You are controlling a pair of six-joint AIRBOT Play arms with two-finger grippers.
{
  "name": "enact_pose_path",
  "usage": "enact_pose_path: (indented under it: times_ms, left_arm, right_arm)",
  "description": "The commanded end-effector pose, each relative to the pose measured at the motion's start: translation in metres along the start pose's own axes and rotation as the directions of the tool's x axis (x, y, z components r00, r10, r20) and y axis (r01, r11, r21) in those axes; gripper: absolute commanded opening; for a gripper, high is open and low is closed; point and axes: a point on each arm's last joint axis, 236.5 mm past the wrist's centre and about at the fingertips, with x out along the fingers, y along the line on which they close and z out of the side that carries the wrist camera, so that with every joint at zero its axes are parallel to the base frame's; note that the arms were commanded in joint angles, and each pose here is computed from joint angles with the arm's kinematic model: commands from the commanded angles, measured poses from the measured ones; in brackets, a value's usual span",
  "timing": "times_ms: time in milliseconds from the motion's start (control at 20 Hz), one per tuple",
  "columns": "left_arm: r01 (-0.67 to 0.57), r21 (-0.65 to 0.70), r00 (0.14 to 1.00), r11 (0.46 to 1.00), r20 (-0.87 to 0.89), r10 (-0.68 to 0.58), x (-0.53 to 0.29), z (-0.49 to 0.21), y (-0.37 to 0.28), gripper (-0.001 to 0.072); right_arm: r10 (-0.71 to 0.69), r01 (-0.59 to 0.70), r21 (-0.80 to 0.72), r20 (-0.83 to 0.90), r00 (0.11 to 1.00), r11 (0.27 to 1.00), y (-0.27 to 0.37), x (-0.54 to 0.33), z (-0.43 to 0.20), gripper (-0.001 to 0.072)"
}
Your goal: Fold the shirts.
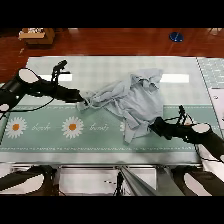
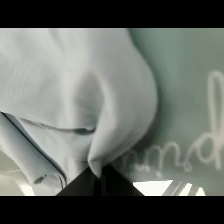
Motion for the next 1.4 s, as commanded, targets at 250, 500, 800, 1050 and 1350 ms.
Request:
enact_pose_path:
  times_ms: [250,500,800,1050,1350]
  left_arm:
    - [0.204,0.007,0.919,0.979,0.345,-0.193,-0.141,0.107,-0.037,0.0021]
    - [0.5,0.262,0.493,0.825,0.697,-0.521,-0.347,0.167,-0.119,0.0021]
    - [0.473,0.583,0.138,0.66,0.691,-0.709,-0.503,0.104,-0.228,0.002]
    - [0.202,0.433,0.359,0.878,0.801,-0.478,-0.477,0.053,-0.244,0.002]
    - [-0.144,0.152,0.543,0.978,0.838,-0.051,-0.417,-0.016,-0.237,0.002]
  right_arm:
    - [0.322,-0.109,-0.624,0.239,0.916,0.774,0.213,-0.143,0.071,0.0023]
    - [0.462,0.185,-0.764,0.544,0.7,0.619,0.312,-0.319,0.097,0.0023]
    - [0.643,0.338,-0.763,0.646,0.411,0.551,0.377,-0.479,0.06,0.0023]
    - [0.592,0.439,-0.698,0.714,0.374,0.566,0.361,-0.53,0.034,0.0023]
    - [0.52,0.497,-0.658,0.752,0.404,0.566,0.32,-0.545,-0.002,0.0023]
